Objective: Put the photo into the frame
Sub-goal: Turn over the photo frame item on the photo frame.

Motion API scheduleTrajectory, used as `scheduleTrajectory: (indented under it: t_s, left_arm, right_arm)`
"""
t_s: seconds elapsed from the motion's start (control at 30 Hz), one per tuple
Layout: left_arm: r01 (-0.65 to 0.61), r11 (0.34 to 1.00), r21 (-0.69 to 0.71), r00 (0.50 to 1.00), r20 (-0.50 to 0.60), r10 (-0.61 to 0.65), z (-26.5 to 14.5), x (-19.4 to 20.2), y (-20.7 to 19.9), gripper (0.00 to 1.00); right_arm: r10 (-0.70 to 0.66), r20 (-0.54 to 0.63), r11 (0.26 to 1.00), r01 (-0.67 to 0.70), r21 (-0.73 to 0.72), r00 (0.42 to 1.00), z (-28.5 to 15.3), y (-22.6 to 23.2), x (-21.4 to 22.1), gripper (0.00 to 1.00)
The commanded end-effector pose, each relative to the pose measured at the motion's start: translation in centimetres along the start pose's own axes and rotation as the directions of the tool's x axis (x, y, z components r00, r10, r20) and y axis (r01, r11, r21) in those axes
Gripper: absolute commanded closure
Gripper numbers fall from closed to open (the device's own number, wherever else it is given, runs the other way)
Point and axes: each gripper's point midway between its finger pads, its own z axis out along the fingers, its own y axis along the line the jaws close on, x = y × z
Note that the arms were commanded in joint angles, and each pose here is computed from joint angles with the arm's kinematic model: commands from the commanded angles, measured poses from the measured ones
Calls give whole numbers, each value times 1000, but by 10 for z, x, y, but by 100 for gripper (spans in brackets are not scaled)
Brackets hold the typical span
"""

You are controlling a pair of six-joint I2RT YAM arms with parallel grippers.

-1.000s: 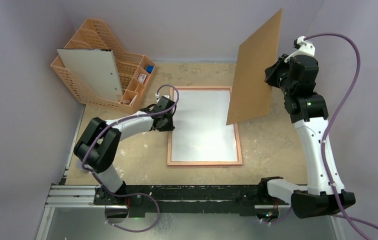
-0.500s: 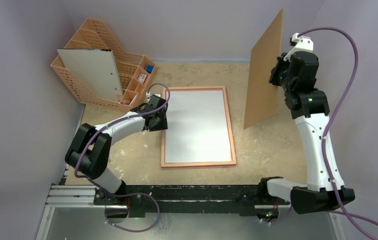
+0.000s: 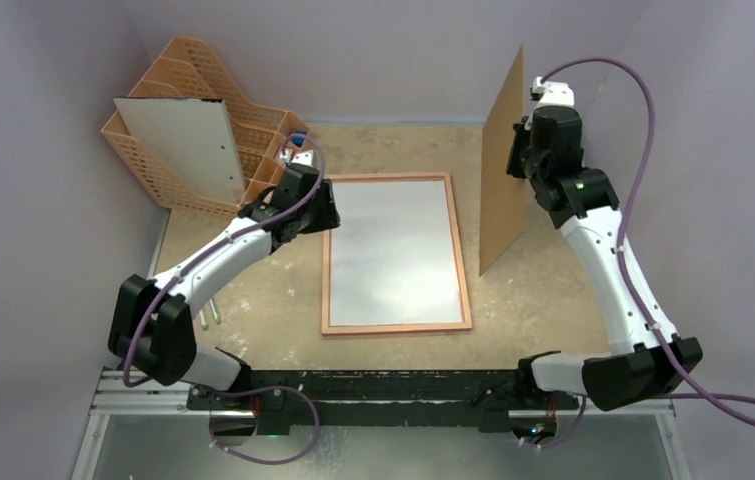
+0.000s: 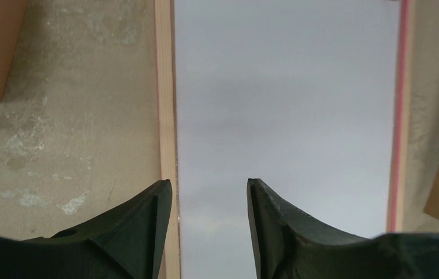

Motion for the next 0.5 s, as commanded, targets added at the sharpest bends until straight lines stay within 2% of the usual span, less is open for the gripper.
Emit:
scheduleTrajectory:
  t_s: [0.0, 0.1, 0.2, 0.23, 0.37, 0.47]
  left_arm:
    - [51, 985, 162, 977, 195, -83, -34, -54, -32, 45]
    - [45, 964, 263, 949, 290, -124, -53, -77, -48, 31]
    - [54, 945, 321, 928, 334, -166, -64, -91, -58, 8]
    - [63, 942, 329, 922, 341, -181, -66, -94, -59, 4]
    - [90, 923, 374, 915, 334, -224, -67, -101, -66, 1]
    - [77, 881, 467, 929, 288, -234, -70, -102, -86, 1]
  right_arm:
    - [19, 85, 1000, -19, 5, 996, 4, 17, -16, 100]
    - [-12, 56, 1000, 11, 8, 998, 8, 30, -2, 100]
    - [-30, 53, 999, 31, -35, 998, 5, 50, 4, 100]
    - [-38, 52, 998, 40, -51, 998, 3, 58, 7, 100]
    - [-83, 18, 993, 84, -82, 996, 1, 86, 28, 100]
    - [-115, -20, 988, 113, -108, 993, 1, 104, 48, 100]
